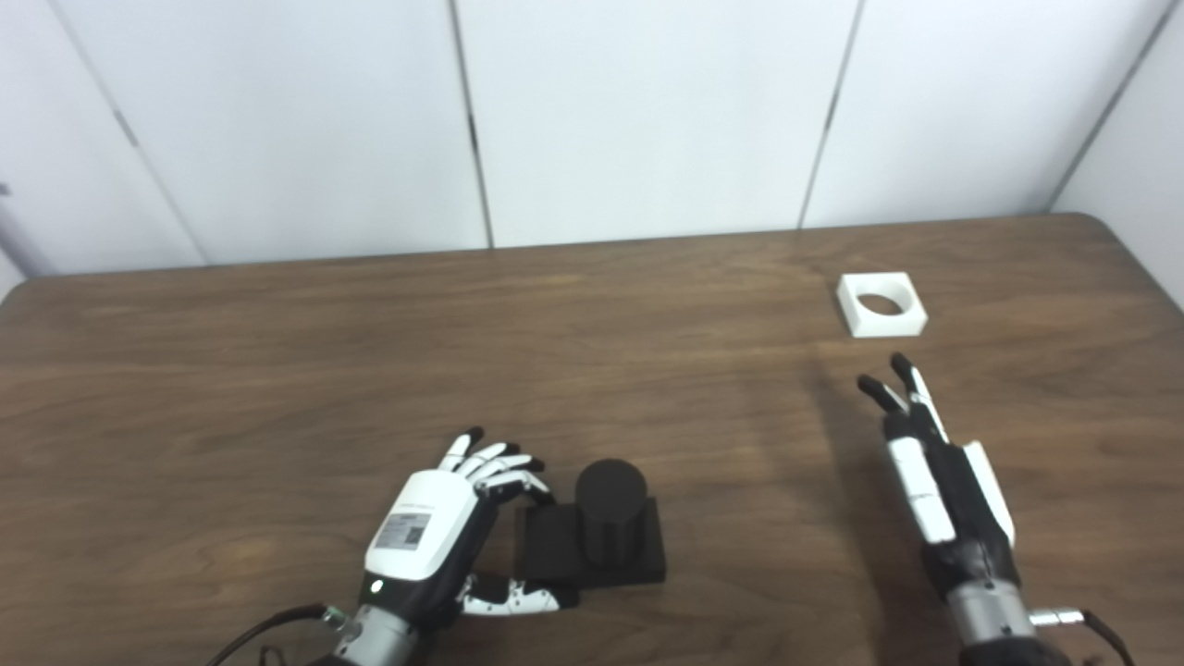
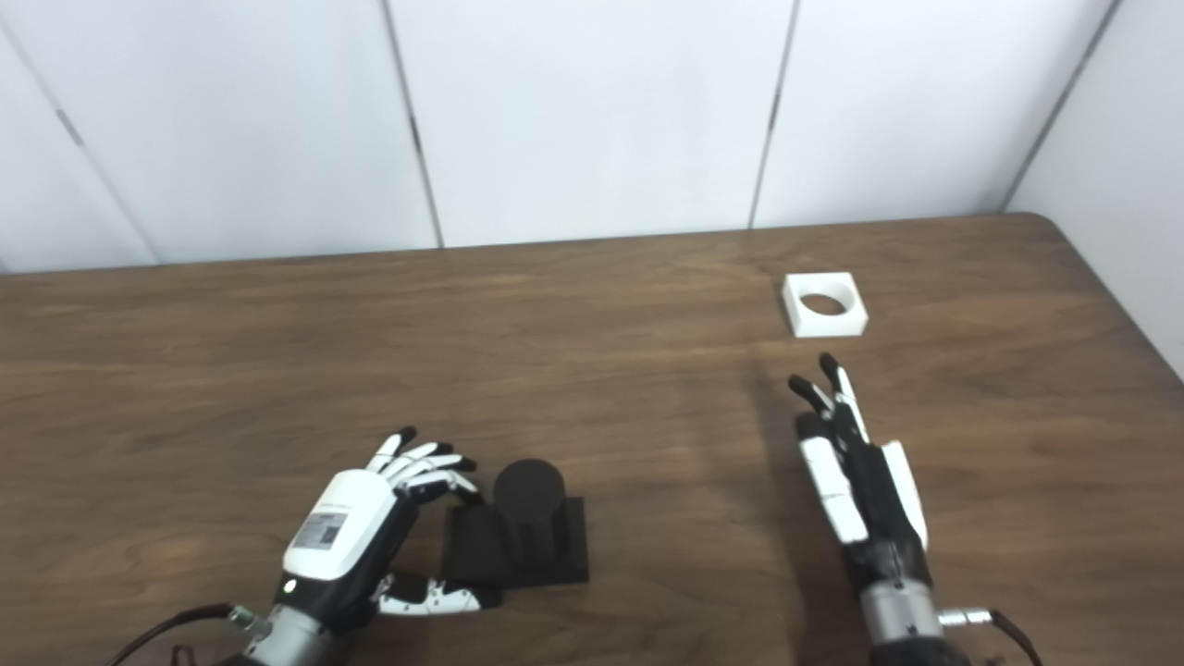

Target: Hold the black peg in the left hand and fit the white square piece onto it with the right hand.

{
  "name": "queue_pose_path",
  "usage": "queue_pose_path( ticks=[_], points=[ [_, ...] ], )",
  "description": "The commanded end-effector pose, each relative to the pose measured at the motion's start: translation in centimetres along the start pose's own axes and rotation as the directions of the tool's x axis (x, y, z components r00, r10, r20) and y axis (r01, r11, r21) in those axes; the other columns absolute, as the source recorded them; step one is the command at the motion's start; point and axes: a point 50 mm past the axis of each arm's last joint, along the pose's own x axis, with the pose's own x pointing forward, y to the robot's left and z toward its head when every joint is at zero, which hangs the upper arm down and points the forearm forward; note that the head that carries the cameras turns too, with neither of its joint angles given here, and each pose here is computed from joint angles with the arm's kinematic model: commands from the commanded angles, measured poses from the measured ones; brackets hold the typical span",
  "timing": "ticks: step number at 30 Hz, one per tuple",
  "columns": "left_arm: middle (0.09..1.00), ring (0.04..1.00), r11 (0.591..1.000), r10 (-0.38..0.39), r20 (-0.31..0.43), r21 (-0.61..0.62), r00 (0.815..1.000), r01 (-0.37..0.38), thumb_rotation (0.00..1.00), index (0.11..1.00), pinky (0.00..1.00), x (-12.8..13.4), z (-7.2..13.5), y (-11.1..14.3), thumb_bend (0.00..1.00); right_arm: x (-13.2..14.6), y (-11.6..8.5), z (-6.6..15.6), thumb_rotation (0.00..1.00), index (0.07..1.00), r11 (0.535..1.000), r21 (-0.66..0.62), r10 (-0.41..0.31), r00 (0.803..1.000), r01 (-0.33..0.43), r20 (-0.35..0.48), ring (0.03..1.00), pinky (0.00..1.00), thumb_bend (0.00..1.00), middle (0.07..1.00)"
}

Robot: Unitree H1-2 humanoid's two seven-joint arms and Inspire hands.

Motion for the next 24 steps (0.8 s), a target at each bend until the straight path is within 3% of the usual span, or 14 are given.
queue_pose_path(
  ticks=[1, 6, 9, 14, 15, 20, 24],
  points=[
    [0.798, 0.881, 0.995, -0.103, -0.001, 0.011, 0.995, 0.103, 0.05, 0.487, 1.00, -0.9, 0.3, -1.4, 0.51, 1.4, -1.3, 2.3, 0.79, 0.993, 0.997, -0.080, 0.000, 0.997, 0.006, 0.076, 0.977, 1.00, 0.57, 0.943],
    [0.796, 0.881, 0.994, -0.106, -0.001, 0.015, 0.994, 0.106, 0.05, 0.488, 1.00, -0.7, 0.5, -1.2, 0.51, 3.4, -3.2, 4.5, 0.69, 0.969, 0.986, -0.165, 0.010, 0.998, 0.001, 0.066, 0.978, 1.00, 0.63, 0.950],
    [0.793, 0.878, 0.993, -0.113, -0.002, 0.019, 0.994, 0.113, 0.05, 0.487, 1.00, -0.6, 0.7, -1.1, 0.51, 4.6, -4.6, 5.7, 0.70, 0.965, 0.967, -0.256, 0.016, 0.996, 0.006, 0.086, 0.964, 0.98, 0.63, 0.946],
    [0.784, 0.868, 0.993, -0.116, 0.004, 0.019, 0.993, 0.115, 0.05, 0.487, 1.00, -0.6, 1.0, -1.2, 0.51, 7.1, -6.6, 7.3, 0.58, 0.959, 0.925, -0.379, 0.033, 0.993, 0.011, 0.111, 0.956, 0.97, 0.67, 0.941],
    [0.782, 0.866, 0.993, -0.116, 0.002, 0.018, 0.993, 0.116, 0.05, 0.487, 1.00, -0.6, 1.0, -1.2, 0.51, 7.9, -7.0, 7.7, 0.52, 0.956, 0.907, -0.421, 0.041, 0.993, 0.010, 0.112, 0.960, 0.99, 0.70, 0.940],
    [0.780, 0.864, 0.993, -0.121, -0.002, 0.013, 0.993, 0.121, 0.05, 0.487, 1.00, -0.7, 1.1, -1.1, 0.51, 10.7, -8.3, 9.1, 0.44, 0.978, 0.818, -0.575, 0.082, 0.991, -0.009, 0.101, 0.996, 0.95, 0.81, 0.970],
    [0.774, 0.858, 0.993, -0.118, 0.000, 0.016, 0.993, 0.118, 0.05, 0.487, 1.00, -0.7, 1.0, -1.2, 0.51, 13.7, -9.3, 10.7, 0.30, 0.988, 0.746, -0.665, 0.119, 0.989, -0.029, 0.090, 1.000, 0.96, 0.88, 0.992]
  ],
)
